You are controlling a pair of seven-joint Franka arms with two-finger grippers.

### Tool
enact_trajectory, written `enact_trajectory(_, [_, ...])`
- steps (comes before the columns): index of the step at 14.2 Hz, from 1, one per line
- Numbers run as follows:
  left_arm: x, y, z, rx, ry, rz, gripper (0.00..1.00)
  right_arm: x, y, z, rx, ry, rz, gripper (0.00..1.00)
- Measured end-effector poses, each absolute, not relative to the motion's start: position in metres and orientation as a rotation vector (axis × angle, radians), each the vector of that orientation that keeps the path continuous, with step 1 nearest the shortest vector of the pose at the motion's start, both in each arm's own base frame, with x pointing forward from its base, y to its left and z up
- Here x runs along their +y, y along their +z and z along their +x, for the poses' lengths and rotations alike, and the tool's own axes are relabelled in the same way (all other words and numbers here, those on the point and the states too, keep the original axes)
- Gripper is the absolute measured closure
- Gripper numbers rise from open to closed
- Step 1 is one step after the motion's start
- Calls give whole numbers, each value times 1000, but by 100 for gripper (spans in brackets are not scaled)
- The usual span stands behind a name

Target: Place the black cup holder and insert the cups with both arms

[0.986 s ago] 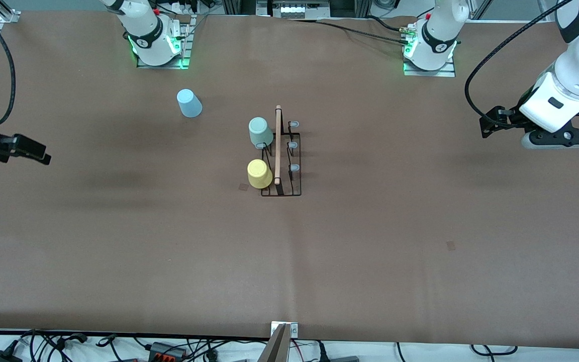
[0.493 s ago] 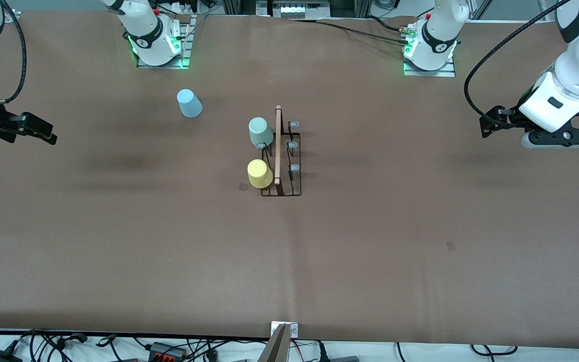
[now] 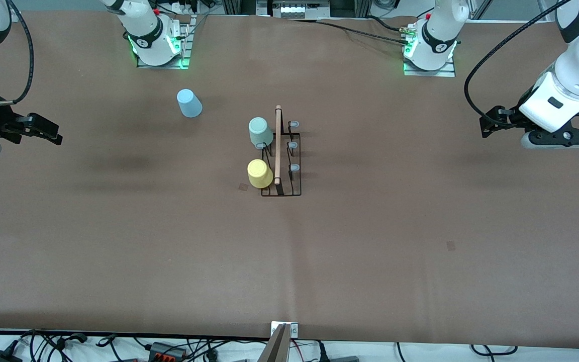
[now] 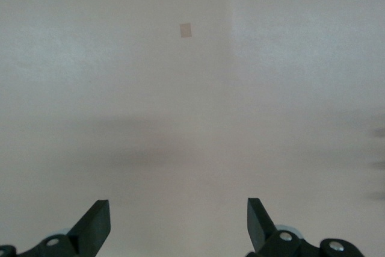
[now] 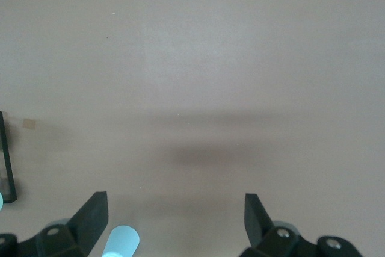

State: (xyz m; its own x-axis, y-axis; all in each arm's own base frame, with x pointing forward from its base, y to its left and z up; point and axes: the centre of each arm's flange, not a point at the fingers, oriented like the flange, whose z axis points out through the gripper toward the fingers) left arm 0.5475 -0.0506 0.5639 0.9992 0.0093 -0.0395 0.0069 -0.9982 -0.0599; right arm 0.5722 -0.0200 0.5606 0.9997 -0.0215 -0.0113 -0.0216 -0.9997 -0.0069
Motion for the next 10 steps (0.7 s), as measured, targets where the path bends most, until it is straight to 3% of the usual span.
enact_trajectory(10, [-50, 564, 548, -14, 61, -3081, 0, -9, 555, 576, 17, 23, -3133, 0])
